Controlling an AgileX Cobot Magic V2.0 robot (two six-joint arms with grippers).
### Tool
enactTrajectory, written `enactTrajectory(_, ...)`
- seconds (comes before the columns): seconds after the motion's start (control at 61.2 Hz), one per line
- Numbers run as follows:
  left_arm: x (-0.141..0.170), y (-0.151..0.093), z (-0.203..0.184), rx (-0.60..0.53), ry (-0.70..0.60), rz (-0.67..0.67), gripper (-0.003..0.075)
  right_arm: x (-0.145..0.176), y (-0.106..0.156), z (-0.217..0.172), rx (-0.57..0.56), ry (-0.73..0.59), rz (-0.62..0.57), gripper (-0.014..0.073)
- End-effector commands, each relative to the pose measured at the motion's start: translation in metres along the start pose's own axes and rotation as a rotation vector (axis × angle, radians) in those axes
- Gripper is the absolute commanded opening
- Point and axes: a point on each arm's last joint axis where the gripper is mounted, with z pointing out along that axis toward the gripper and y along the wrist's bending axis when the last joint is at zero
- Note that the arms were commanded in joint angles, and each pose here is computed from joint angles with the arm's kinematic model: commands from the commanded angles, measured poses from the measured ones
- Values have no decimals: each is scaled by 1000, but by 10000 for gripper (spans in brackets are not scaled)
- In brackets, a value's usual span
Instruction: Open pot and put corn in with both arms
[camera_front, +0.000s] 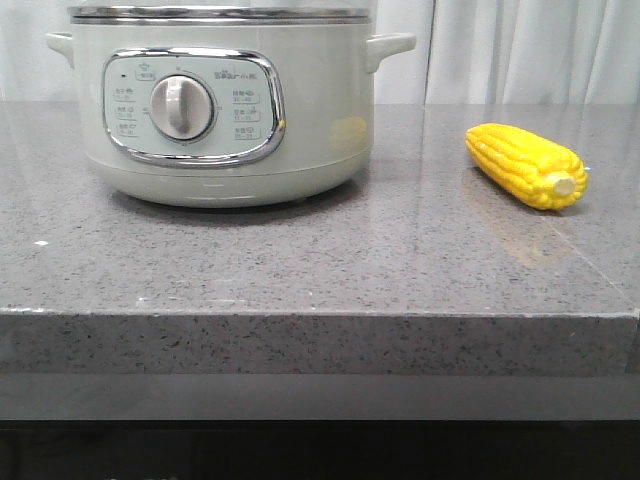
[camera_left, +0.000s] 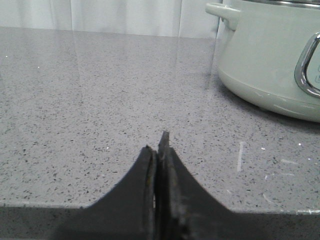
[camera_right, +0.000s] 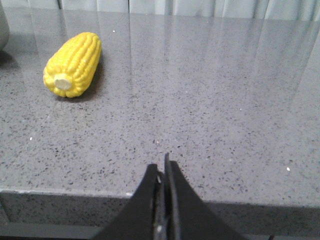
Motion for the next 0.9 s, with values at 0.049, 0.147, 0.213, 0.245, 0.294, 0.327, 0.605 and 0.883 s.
enactTrajectory(0.049, -4, 1, -1, -4, -88, -16, -20, -14, -1, -3, 17, -132, -12, -69)
enactTrajectory(0.147, -4, 1, -1, -4, -88, -16, -20, -14, -1, -3, 17, -132, -12, -69)
enactTrajectory(0.213, -5, 1, -1, -4, -90, -16, -20, -14, -1, -3, 17, -132, -12, -69)
enactTrajectory(0.245, -5, 1, -1, -5, -96, -16, -20, -14, -1, -3, 17, -132, -12, -69)
enactTrajectory(0.294, -6, 1, -1, -5, -108, -21, -20, -14, -1, -3, 17, -134, -12, -69)
enactTrajectory(0.327, -7, 1, -1, -3, -117, -37, -20, -16, -1, -4, 17, -140, -12, -69)
enactTrajectory(0.605, -45, -1, -11, 8, -197, -54, -20, -61, 2, -19, 2, -164, -16, -66)
enactTrajectory(0.883, -127, -4, -7, 16, -190, -52, -20, -141, 4, -23, -5, -184, -19, -66)
